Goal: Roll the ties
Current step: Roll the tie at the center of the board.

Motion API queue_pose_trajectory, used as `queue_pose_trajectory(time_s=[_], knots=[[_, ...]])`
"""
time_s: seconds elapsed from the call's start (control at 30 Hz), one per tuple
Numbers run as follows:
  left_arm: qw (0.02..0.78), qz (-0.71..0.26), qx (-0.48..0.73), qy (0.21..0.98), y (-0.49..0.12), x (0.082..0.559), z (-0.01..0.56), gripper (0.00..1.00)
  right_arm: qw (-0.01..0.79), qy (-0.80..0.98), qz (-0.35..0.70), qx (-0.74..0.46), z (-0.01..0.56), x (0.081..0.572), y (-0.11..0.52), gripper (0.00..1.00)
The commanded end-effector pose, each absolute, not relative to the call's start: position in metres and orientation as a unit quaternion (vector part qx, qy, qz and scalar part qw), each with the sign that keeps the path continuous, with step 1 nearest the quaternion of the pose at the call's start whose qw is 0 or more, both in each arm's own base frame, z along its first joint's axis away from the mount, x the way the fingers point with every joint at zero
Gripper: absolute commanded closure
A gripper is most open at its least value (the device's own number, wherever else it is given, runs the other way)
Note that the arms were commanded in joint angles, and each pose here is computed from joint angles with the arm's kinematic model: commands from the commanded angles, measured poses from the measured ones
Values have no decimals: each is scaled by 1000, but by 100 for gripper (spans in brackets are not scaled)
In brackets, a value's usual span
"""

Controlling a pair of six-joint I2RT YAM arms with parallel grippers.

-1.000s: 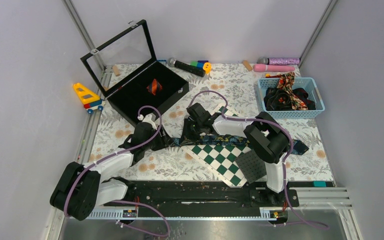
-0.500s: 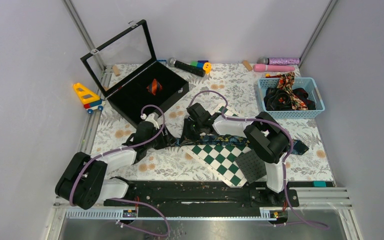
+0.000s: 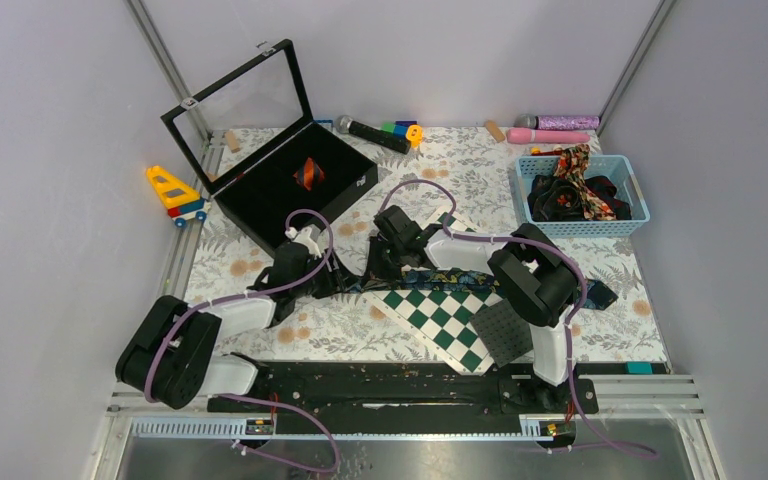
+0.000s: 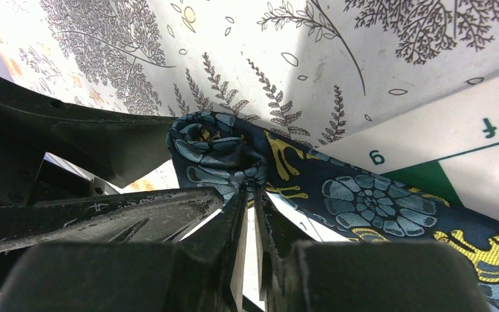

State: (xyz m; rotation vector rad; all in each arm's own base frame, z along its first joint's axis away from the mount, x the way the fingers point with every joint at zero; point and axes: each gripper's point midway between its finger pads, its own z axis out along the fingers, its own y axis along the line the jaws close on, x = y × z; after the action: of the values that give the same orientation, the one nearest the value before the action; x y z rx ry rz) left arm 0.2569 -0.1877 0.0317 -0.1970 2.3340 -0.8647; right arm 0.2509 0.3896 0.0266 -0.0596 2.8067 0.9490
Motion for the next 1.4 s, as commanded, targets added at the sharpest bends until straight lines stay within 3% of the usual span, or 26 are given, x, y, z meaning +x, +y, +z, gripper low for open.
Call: queue_pose_trajectory(time_s=[0.0, 0.97, 1.37], knots=[[321, -349, -64, 878, -193, 258, 34, 46, 101, 945, 309, -25, 29, 256, 392, 85], [331, -341, -64, 878, -195, 272, 51, 68, 120, 934, 332, -49, 52, 262, 402, 84], [325, -275, -52, 903, -180, 276, 58, 70, 208, 909, 360, -25, 125, 291, 364, 84]])
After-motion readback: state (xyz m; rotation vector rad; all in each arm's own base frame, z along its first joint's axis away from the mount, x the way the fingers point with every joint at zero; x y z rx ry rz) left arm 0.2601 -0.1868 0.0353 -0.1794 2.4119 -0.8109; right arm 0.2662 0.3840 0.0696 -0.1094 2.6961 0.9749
